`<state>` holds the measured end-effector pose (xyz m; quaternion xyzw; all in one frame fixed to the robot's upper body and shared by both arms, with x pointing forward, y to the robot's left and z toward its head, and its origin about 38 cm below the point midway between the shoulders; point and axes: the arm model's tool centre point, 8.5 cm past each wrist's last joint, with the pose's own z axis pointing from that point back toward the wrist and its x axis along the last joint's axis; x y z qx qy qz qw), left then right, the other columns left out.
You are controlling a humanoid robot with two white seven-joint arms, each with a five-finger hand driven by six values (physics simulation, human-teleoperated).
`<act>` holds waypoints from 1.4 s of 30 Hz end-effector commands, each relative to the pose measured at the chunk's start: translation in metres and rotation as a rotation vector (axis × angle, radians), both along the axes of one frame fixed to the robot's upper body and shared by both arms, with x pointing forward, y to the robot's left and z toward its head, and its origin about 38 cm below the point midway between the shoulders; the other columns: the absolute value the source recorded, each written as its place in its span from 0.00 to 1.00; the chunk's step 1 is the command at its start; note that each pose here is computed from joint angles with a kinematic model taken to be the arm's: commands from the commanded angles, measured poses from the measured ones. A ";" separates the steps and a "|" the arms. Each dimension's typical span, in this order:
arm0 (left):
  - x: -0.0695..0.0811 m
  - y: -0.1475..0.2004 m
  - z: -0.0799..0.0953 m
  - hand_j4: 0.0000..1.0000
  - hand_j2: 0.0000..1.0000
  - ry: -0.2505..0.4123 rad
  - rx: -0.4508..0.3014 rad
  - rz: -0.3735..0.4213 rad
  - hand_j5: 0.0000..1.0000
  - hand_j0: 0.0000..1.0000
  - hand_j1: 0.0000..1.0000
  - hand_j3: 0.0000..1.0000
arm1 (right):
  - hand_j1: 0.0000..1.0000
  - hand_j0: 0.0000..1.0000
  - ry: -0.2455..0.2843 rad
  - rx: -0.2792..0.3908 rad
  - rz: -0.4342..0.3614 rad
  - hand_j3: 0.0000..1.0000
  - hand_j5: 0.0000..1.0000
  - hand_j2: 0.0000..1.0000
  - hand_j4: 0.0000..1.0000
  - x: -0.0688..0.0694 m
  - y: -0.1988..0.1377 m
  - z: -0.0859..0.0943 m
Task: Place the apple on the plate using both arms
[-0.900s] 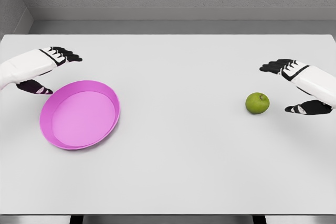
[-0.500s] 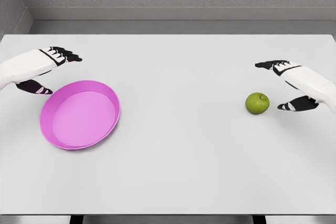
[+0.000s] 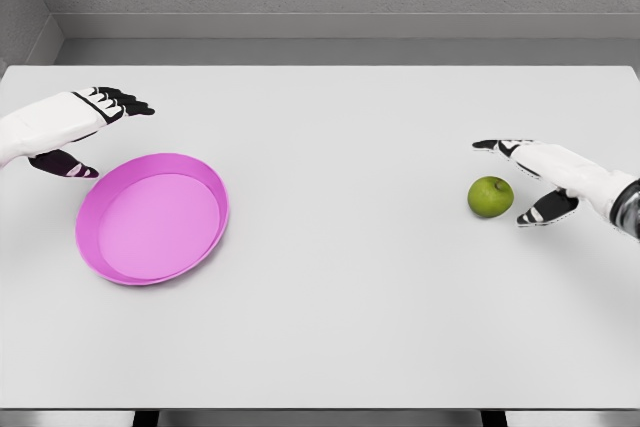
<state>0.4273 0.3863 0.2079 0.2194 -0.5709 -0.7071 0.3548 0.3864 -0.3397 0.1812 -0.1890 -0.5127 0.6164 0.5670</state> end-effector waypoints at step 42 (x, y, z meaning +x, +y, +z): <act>0.002 0.002 0.001 1.00 1.00 -0.008 0.008 0.009 1.00 1.00 1.00 1.00 | 0.54 0.54 0.119 -0.040 -0.010 0.54 0.54 0.54 0.54 0.003 0.028 -0.025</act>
